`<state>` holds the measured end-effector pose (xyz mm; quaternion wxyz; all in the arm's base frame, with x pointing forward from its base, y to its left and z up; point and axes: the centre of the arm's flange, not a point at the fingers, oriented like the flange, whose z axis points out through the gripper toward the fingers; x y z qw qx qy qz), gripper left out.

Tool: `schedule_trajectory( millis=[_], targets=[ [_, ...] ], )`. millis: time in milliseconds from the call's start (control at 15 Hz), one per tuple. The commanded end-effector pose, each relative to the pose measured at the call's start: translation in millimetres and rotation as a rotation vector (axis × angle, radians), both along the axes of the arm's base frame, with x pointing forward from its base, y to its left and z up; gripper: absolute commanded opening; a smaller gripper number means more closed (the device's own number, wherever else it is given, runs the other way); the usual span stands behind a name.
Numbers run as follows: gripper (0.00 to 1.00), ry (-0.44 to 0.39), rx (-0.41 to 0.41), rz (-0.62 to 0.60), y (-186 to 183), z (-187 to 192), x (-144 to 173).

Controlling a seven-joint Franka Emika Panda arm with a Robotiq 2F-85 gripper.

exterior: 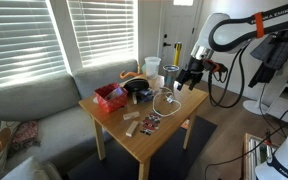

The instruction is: Put the charger into the metal cup

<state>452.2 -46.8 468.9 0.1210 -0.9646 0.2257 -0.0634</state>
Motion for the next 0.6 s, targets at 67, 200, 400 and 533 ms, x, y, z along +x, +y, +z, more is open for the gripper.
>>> schedule_trajectory(
  millis=[67,200,400,533],
  targets=[
    [1.0,0.023,0.056,-0.135,1.9,-22.2,24.8],
    [1.0,0.026,0.045,-0.197,2.1,-34.3,33.3],
    [1.0,0.033,0.05,-0.279,0.1,-47.1,43.5],
    [1.0,0.044,0.056,-0.307,-0.6,-53.1,48.2]
  ],
)
